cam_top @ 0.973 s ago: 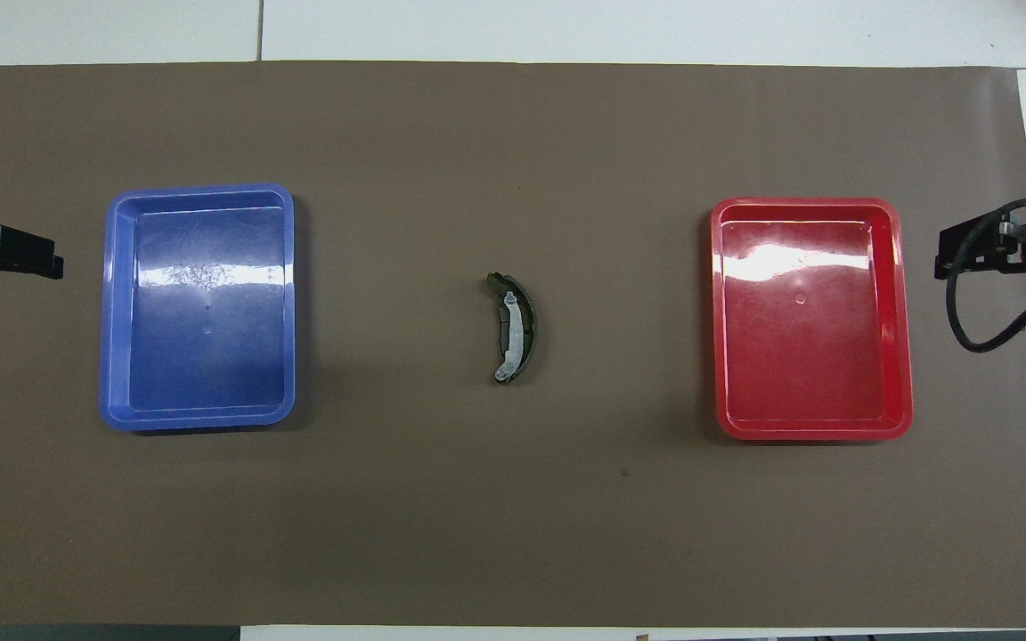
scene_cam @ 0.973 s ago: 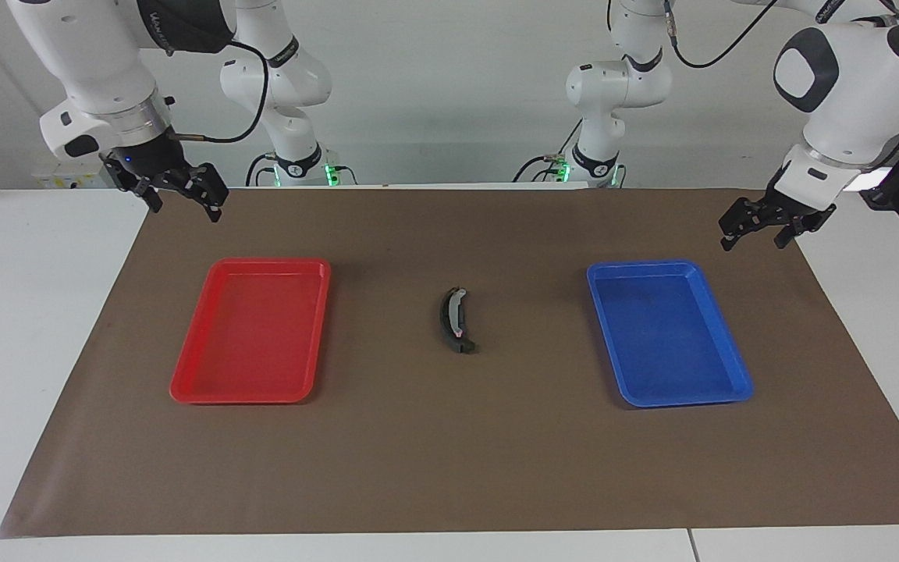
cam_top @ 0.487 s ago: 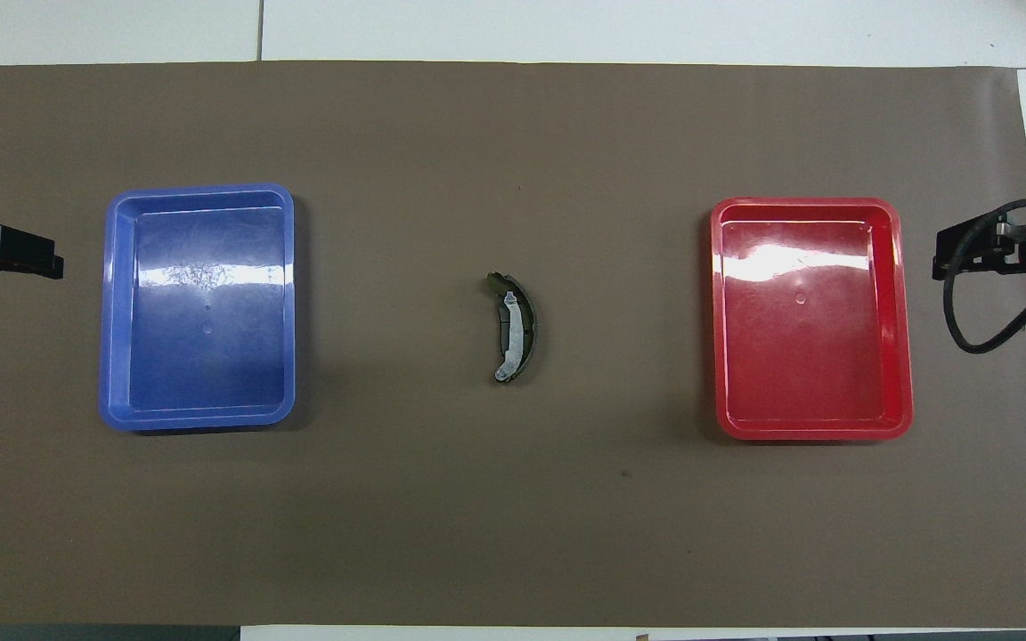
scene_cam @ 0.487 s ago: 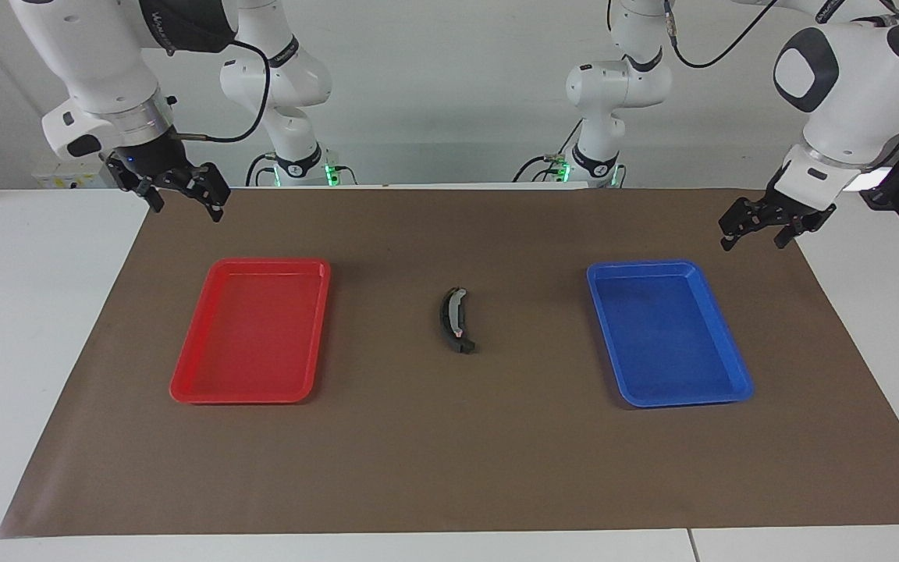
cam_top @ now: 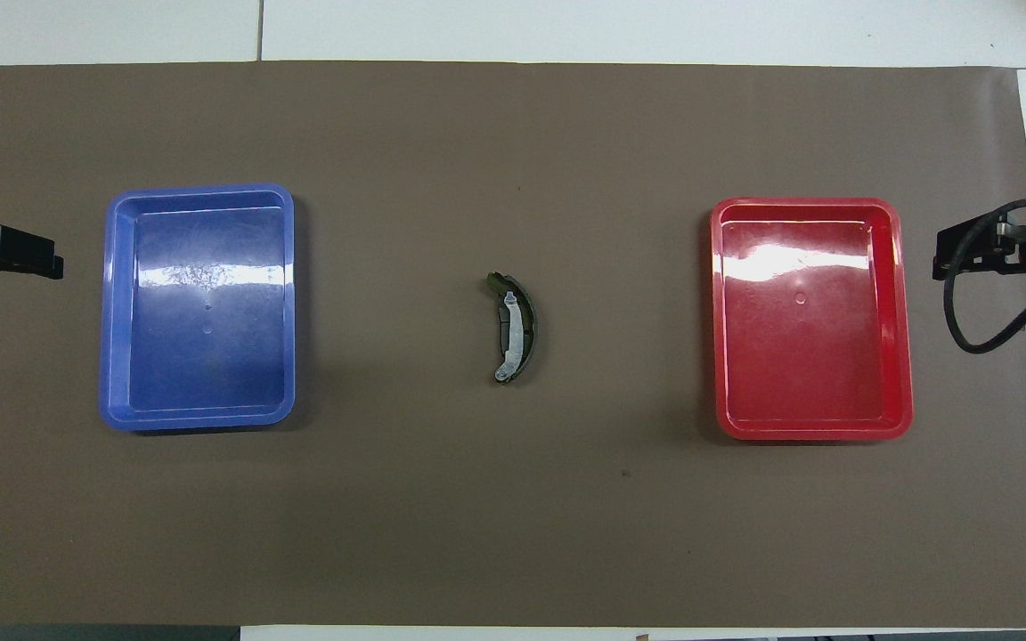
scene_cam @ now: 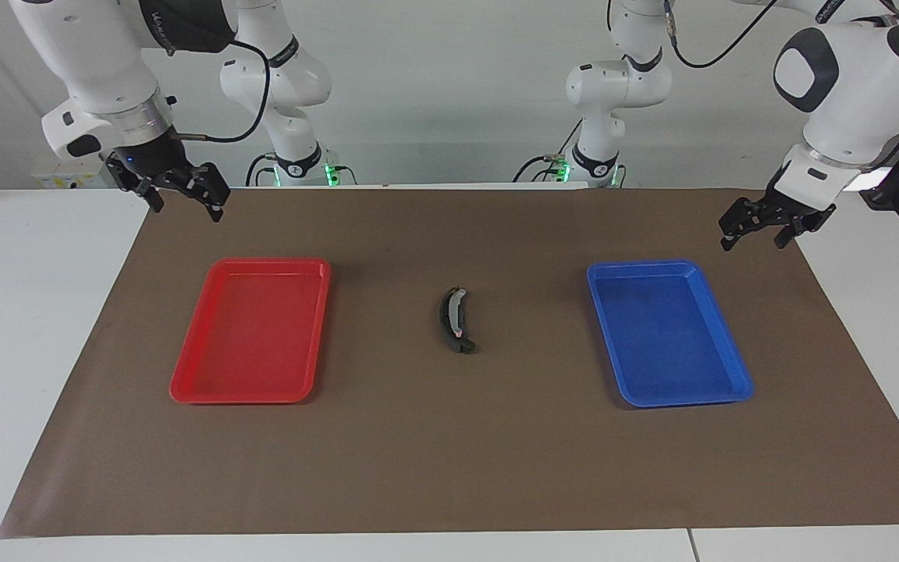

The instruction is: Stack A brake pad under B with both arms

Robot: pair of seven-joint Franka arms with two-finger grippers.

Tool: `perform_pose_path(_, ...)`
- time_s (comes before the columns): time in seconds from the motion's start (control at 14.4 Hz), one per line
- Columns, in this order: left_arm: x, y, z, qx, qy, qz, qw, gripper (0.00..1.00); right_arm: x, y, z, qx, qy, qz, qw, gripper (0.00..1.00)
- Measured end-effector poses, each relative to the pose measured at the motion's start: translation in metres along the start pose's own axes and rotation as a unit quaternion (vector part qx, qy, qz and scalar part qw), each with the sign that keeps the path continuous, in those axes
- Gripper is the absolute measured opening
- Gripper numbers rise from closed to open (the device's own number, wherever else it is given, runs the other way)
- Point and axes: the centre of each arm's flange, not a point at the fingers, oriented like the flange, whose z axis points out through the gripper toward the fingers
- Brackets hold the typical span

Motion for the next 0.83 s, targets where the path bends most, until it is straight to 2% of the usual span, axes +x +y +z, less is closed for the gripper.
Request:
perform_pose_path(0.49,0.0,0.0,0.0,0.0,0.0,0.0,1.0,1.0,-0.001,-0.0053,-0.0003,0.001,0.0,-0.007,1.0,1.0)
perform_pose_path(0.83,0.0,0.0,0.0,0.0,0.0,0.0,1.0,1.0,-0.0021,-0.002,-0.0032,0.0,-0.002,-0.06,0.998,1.0)
